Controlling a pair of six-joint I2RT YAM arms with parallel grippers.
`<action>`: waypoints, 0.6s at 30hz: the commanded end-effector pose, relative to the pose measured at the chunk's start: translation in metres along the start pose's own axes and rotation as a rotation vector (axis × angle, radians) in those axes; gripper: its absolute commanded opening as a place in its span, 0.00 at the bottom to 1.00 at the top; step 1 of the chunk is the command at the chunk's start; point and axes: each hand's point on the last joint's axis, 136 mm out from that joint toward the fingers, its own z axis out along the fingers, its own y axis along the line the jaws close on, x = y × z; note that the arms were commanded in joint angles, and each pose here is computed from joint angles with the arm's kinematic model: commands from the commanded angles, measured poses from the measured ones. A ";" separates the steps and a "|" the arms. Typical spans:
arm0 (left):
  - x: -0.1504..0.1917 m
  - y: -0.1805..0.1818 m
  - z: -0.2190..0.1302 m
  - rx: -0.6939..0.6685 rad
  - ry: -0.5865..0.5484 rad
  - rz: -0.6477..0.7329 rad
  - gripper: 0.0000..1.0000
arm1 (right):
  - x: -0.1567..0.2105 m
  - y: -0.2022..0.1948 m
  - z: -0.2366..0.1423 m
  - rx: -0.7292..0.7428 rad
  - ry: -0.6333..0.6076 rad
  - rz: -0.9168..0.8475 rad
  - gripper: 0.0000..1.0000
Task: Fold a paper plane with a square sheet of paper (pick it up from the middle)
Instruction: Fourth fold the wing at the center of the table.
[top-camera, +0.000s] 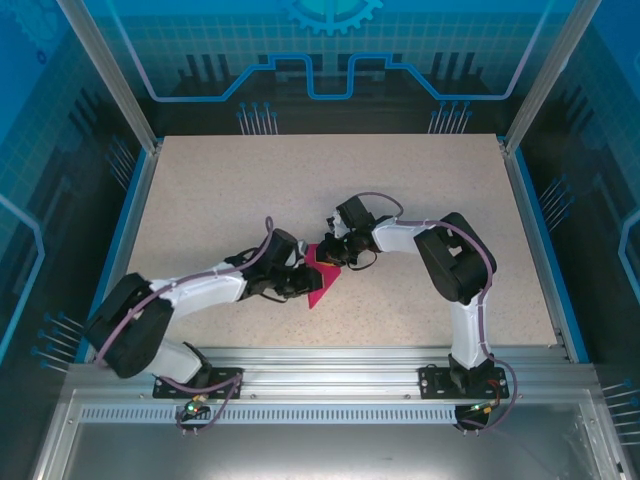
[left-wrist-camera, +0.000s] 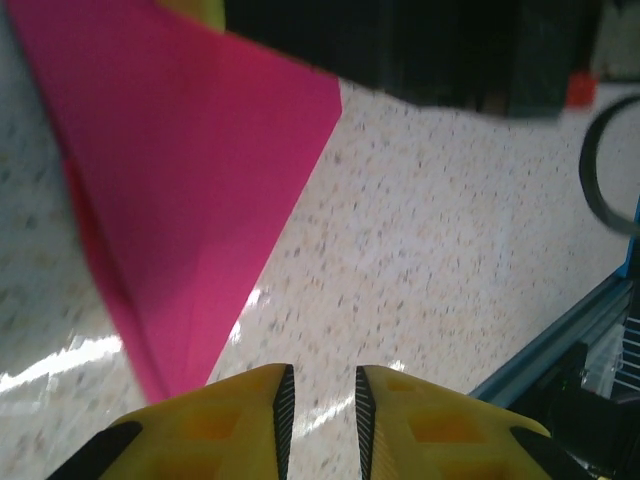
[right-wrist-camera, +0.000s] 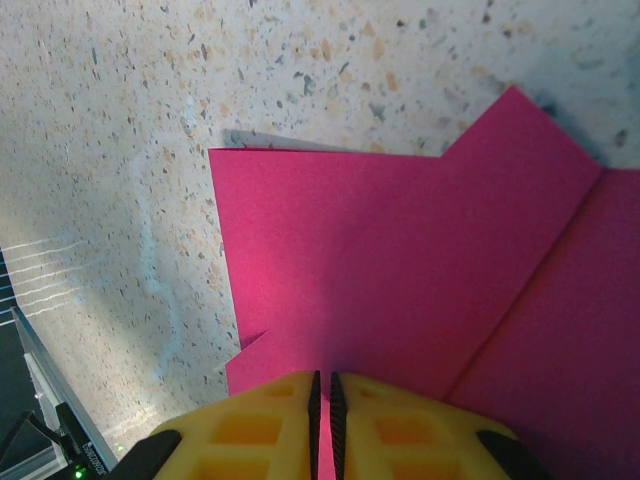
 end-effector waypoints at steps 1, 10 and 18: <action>-0.009 -0.010 0.014 0.046 0.028 -0.017 0.25 | 0.015 -0.044 0.019 0.124 0.029 0.057 0.14; 0.037 0.045 0.033 -0.060 0.172 -0.111 0.23 | 0.016 -0.047 0.019 0.134 0.031 0.058 0.14; 0.081 0.088 0.026 -0.130 0.253 -0.162 0.23 | 0.015 -0.049 0.018 0.142 0.033 0.060 0.15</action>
